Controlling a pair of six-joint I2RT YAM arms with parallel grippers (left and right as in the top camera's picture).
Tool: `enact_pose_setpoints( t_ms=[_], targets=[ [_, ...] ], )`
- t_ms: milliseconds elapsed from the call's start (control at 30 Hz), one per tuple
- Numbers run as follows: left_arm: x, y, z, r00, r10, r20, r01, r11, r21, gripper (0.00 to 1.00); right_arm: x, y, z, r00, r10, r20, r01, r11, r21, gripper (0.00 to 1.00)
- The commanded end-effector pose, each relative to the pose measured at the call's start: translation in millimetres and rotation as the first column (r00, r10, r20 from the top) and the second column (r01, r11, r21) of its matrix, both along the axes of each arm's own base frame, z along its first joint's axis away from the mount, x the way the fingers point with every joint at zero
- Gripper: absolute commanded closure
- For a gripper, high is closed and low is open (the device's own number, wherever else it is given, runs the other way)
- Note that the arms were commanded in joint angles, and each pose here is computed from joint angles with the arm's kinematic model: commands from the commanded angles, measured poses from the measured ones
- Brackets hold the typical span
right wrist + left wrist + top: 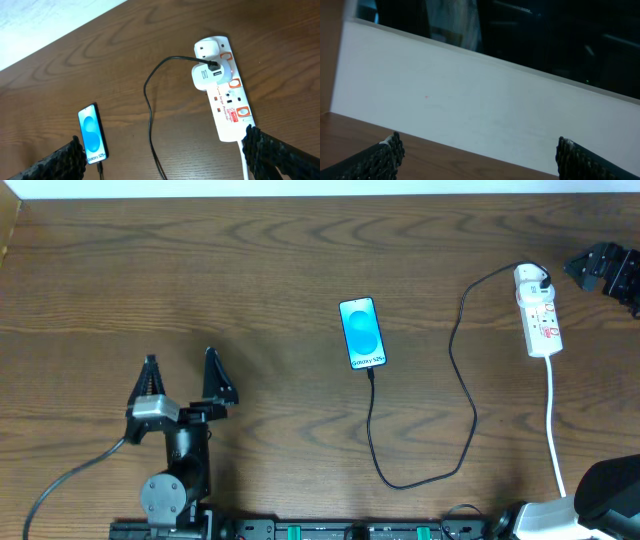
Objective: Plug charger to phone and switch on socket
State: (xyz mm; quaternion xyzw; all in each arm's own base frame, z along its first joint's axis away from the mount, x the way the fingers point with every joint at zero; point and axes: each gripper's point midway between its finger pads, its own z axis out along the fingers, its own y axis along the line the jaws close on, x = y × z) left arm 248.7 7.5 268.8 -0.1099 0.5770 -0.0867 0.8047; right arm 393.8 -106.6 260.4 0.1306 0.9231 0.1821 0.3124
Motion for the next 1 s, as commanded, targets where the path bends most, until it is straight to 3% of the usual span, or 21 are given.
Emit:
enact_pose_setpoints(
  t_ms=[0, 500, 700, 833, 967],
  targets=[
    [-6, 8, -10, 0.999, 0.035, 0.02, -0.035, 0.999, 0.001, 0.02, 1, 2, 6, 1.0, 0.002, 0.016, -0.002, 1.0, 0.001, 0.01],
    [-3, 7, -85, 0.961, 0.03, -0.275, -0.024, 0.999, 0.025, 0.02, 1, 2, 6, 1.0, 0.002, 0.016, -0.002, 1.0, 0.001, 0.01],
    [-6, 9, -132, 0.889, 0.04, -0.456, -0.027, 0.999, 0.036, 0.02, 1, 2, 6, 1.0, 0.002, 0.016, -0.002, 1.0, 0.001, 0.01],
    [-5, 6, -133, 0.885, 0.045, -0.463, 0.026, 0.989, 0.147, 0.02, 1, 2, 7, 1.0, 0.002, 0.016, -0.002, 1.0, 0.001, 0.01],
    [-5, 5, -133, 0.885, 0.045, -0.463, 0.034, 0.986, 0.161, 0.02, 1, 2, 6, 1.0, 0.002, 0.016, -0.002, 1.0, 0.001, 0.01]
  ],
)
